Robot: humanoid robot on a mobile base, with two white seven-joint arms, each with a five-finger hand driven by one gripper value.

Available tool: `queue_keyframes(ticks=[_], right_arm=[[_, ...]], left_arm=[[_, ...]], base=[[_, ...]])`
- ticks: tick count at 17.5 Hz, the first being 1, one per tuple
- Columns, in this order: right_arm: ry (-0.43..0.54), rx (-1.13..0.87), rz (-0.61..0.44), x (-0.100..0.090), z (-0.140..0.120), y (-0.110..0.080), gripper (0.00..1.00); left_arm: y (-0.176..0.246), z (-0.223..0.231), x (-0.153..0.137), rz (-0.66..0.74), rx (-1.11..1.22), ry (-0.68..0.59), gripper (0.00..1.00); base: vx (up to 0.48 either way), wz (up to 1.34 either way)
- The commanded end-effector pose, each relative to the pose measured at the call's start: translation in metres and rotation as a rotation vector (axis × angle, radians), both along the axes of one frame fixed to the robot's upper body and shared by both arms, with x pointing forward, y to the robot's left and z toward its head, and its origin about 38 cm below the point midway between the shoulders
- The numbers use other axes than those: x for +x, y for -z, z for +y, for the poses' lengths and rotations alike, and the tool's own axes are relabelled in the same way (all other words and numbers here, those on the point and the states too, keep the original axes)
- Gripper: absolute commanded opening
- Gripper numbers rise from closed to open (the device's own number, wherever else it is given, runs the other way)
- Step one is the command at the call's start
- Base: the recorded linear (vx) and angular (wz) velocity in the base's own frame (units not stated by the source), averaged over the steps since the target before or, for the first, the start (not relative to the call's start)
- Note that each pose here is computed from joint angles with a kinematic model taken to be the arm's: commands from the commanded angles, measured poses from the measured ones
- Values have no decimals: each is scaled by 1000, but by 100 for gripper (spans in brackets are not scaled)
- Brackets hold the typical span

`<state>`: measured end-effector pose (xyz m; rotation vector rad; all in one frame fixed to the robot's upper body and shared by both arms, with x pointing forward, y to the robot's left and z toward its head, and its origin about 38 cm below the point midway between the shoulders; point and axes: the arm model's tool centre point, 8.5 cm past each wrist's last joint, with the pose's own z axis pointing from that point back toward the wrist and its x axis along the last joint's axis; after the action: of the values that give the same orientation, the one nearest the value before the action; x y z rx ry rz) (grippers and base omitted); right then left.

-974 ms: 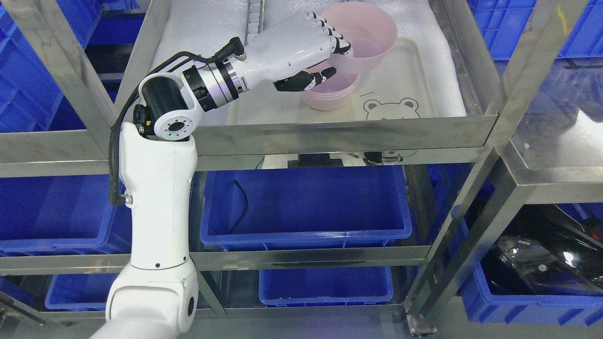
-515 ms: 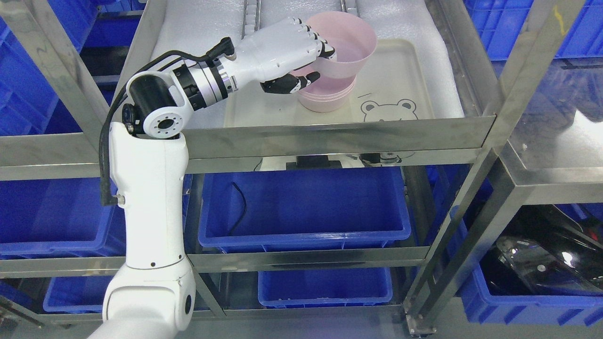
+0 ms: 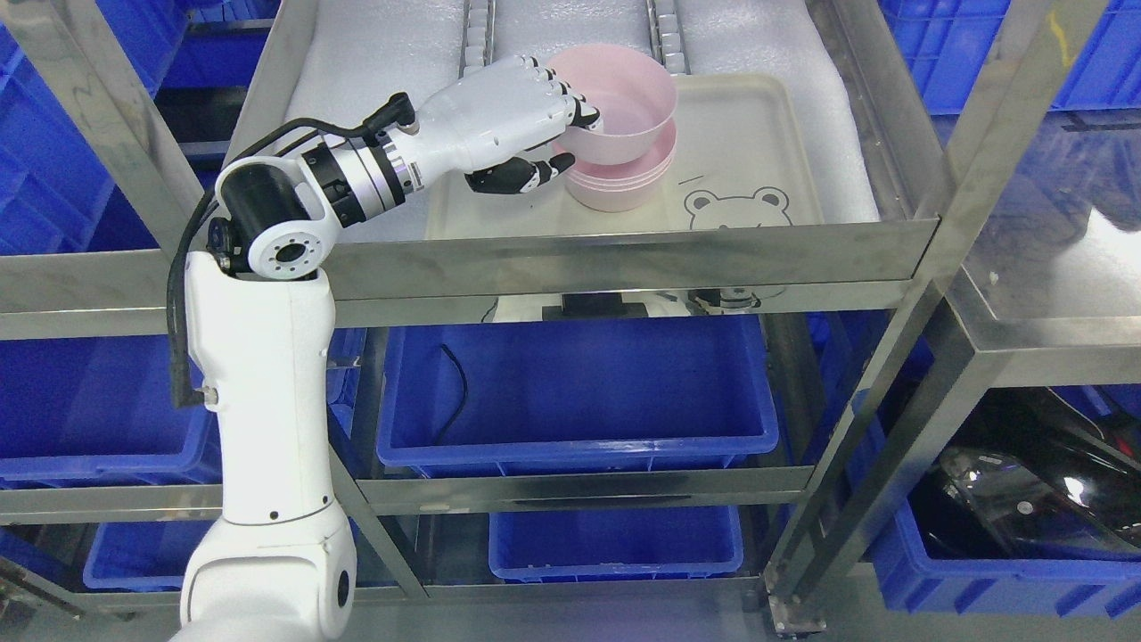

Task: Stack pink IKEA bowl on shelf middle layer
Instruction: 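Lower the pink bowl onto the white bear-print tray with the left hand, then open the left hand and release the pink bowl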

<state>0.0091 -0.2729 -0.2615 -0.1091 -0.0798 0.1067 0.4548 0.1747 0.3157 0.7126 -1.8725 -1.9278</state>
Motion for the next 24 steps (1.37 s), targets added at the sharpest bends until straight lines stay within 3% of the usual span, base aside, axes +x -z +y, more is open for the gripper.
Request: queue_keyframes(ticks=[1,2,3,6,16,21,24], right_arm=[[0,-16,6,-9,-11,-1,100],[0,-16,6,-9,-11,-1,100],[0,-16,6,-9,-11,-1,100],[0,-16,6,-9,-11,-1,100],[0,-16,6,-9,-11,-1,100],[0,-16,6,-9,-11,-1,100],[0,-16,6,-9,-11,-1,100]], left_arm=[[8,4,8,33,6,-8,4],[9,2,8,38,7,-3,6],[10,-1,9,43,8,5,14],[11,-2,10,46,9,7,21],[-7,-5,8,1,-103,39,91],[-26,-15,-19,32,-477,376,94],[30,-78,-47,206,-565,555,95]], base=[[0,0],[0,0],[0,0],[0,0],[0,0],[0,0],[0,-7]])
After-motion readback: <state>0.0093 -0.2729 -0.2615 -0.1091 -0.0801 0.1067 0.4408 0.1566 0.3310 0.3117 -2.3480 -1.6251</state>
